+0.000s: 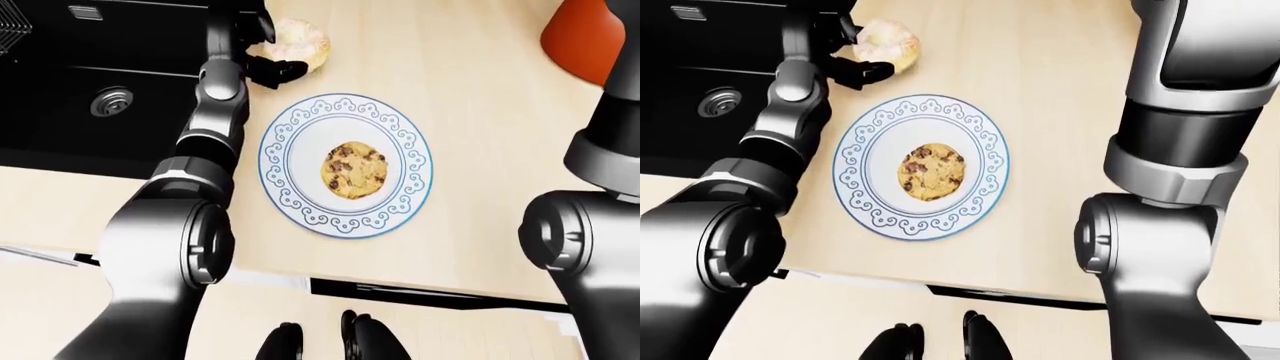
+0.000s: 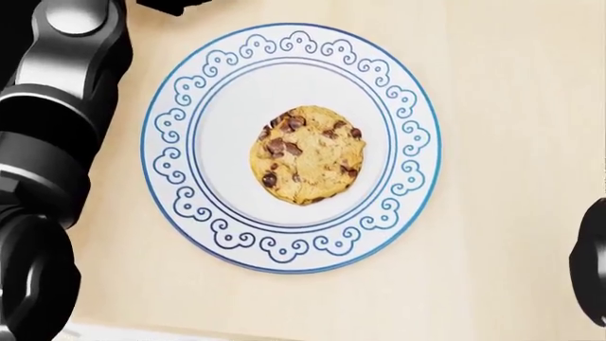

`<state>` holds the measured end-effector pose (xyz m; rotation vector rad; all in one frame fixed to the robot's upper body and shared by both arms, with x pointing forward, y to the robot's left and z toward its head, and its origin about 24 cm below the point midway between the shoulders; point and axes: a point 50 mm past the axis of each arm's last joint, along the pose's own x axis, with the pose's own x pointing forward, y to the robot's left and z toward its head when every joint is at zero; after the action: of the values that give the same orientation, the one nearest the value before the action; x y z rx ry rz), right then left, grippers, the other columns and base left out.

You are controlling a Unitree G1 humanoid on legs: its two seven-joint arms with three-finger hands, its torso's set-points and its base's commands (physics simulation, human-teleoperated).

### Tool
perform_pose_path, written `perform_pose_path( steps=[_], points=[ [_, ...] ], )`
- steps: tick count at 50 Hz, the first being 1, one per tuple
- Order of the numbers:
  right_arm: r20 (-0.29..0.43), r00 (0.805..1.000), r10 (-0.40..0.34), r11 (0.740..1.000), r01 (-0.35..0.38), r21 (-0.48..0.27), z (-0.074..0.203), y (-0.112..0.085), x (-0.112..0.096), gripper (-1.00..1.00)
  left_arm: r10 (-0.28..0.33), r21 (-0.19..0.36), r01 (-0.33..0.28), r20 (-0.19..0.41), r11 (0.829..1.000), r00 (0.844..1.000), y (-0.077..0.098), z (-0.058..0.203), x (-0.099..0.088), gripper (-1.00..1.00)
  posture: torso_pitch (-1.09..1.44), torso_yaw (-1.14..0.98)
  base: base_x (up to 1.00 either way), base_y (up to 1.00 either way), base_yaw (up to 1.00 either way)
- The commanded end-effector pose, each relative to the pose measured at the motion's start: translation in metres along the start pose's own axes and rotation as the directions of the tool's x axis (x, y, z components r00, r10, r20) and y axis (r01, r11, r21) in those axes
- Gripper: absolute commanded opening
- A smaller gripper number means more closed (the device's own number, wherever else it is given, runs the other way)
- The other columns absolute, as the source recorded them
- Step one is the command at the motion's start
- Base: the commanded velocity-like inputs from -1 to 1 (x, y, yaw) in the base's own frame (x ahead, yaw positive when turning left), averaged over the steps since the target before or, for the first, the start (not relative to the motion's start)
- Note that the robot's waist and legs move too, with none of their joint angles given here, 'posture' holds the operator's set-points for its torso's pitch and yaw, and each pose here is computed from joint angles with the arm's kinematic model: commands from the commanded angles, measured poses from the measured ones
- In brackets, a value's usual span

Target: Place the pastries on the plates.

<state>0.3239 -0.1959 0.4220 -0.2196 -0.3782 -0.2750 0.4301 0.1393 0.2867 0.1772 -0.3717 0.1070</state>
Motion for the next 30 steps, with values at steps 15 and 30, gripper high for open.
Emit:
perform_pose_path(
  steps=[15, 30],
  points=[
    [0.098, 0.995, -0.014, 1.000, 0.012, 0.019, 0.020, -0.005, -0.007, 1.00, 0.019, -0.032, -0.014, 0.153, 0.999, 0.988, 0.009, 0.045, 0.009, -1.00, 0.35, 0.00, 0.00, 0.00, 0.00],
    [0.117, 0.993, 0.001, 1.000, -0.002, 0.009, 0.025, -0.004, -0.007, 1.00, 0.002, -0.053, 0.008, 0.182, 0.999, 0.983, 0.014, 0.064, 0.013, -1.00, 0.20, 0.00, 0.00, 0.00, 0.00]
  ],
)
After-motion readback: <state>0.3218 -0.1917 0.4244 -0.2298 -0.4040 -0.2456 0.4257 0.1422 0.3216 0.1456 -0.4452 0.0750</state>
